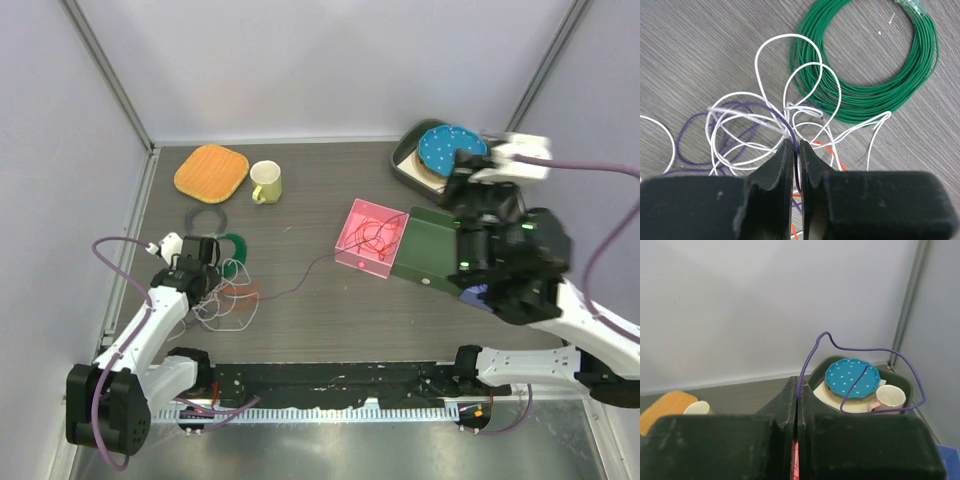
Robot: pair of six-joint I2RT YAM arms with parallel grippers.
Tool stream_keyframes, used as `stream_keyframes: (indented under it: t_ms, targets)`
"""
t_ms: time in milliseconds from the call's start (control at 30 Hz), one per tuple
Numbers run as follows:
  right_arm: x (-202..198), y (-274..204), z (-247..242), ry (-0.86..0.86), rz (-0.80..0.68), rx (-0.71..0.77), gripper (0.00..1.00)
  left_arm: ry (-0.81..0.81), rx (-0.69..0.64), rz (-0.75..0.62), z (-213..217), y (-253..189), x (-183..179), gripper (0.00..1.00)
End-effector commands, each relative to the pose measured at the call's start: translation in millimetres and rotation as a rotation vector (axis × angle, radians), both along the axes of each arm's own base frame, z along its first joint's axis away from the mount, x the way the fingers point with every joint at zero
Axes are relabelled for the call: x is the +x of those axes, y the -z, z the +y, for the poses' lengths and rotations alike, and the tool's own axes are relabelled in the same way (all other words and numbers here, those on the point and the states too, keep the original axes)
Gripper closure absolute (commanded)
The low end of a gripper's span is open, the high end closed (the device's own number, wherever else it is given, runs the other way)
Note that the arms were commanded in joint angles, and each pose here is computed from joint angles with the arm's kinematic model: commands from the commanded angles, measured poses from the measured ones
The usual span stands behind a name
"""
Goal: Untangle the cables
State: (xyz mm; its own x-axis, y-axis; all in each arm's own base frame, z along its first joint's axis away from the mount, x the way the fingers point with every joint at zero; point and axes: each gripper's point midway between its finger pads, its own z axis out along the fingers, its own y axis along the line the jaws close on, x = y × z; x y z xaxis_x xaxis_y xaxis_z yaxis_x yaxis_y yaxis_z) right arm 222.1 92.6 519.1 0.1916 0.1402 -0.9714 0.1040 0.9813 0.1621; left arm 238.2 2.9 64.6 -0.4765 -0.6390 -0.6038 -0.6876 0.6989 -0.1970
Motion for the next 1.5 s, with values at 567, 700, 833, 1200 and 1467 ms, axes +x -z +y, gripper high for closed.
stream_keyframes:
  t_ms: [567,700,833,1200,1467]
  targets:
    - [-19.0,399.9,293.0,-0.925,0.706,-0.419,0.99,0.173,-0.174,-0.172,-40.4,-20.4,14.5,1.00]
    - [-33.5,415.0,327.0,-1.118,0.665,-0.442,0.99,0.168,-0.171,-0.183,-39.1,-21.6,12.7,1.00]
    - [-55.2,432.7,346.5,-1.356,0.536,-0.549,0.90,0.167,-0.169,-0.179,-38.8,-20.8,12.1,1.00]
    - [-60.8,460.8,373.0,-1.480,0.483,-0.622,0.72,0.171,-0.174,-0.154,-40.4,-16.6,12.9,1.00]
    - [-43.6,459.7,380.8,-1.399,0.430,-0.607,0.66,0.171,-0.174,-0.161,-39.9,-19.5,11.7,1.00]
